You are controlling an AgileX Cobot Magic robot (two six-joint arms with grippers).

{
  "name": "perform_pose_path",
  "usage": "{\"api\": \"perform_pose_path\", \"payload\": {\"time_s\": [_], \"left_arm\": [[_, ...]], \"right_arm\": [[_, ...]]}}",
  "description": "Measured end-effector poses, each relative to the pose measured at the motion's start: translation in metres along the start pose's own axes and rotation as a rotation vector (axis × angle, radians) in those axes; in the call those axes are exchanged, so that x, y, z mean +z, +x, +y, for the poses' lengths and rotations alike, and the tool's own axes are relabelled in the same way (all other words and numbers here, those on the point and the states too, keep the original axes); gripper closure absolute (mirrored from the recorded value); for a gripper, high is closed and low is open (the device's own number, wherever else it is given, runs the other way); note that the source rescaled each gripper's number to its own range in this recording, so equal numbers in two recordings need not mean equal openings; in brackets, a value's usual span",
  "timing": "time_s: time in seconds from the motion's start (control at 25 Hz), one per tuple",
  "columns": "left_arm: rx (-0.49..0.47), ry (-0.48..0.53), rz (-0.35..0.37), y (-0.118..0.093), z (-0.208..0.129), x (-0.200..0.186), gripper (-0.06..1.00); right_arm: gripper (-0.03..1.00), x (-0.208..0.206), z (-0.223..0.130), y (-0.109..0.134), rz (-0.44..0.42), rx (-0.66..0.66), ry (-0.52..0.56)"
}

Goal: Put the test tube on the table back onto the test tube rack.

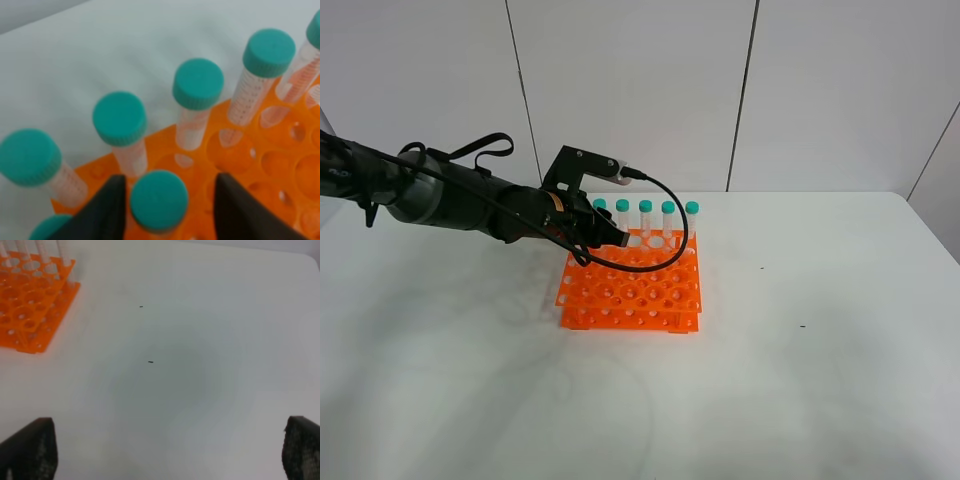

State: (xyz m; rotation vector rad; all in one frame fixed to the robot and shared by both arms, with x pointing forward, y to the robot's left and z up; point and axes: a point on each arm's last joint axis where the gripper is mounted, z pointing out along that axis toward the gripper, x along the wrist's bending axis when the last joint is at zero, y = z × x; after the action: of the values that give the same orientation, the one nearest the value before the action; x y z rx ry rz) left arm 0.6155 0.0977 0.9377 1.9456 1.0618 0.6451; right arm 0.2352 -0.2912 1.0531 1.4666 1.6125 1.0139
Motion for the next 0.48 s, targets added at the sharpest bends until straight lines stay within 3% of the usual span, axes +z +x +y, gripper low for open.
{"api": "perform_pose_path", "payload": {"time_s": [0.16,0.48], "left_arm": [[-0.007,-0.020,0.002,0.001,0.008,-0.007,0.32],[-0.027,-0.120,0.008,0.003,0.041,-0.037,0.30]], "right_arm": [[-0.03,0.000,0.000,0.000,0.000,0.000,0.000],[-0.03,0.000,0.000,0.000,0.000,0.000,0.000]]}}
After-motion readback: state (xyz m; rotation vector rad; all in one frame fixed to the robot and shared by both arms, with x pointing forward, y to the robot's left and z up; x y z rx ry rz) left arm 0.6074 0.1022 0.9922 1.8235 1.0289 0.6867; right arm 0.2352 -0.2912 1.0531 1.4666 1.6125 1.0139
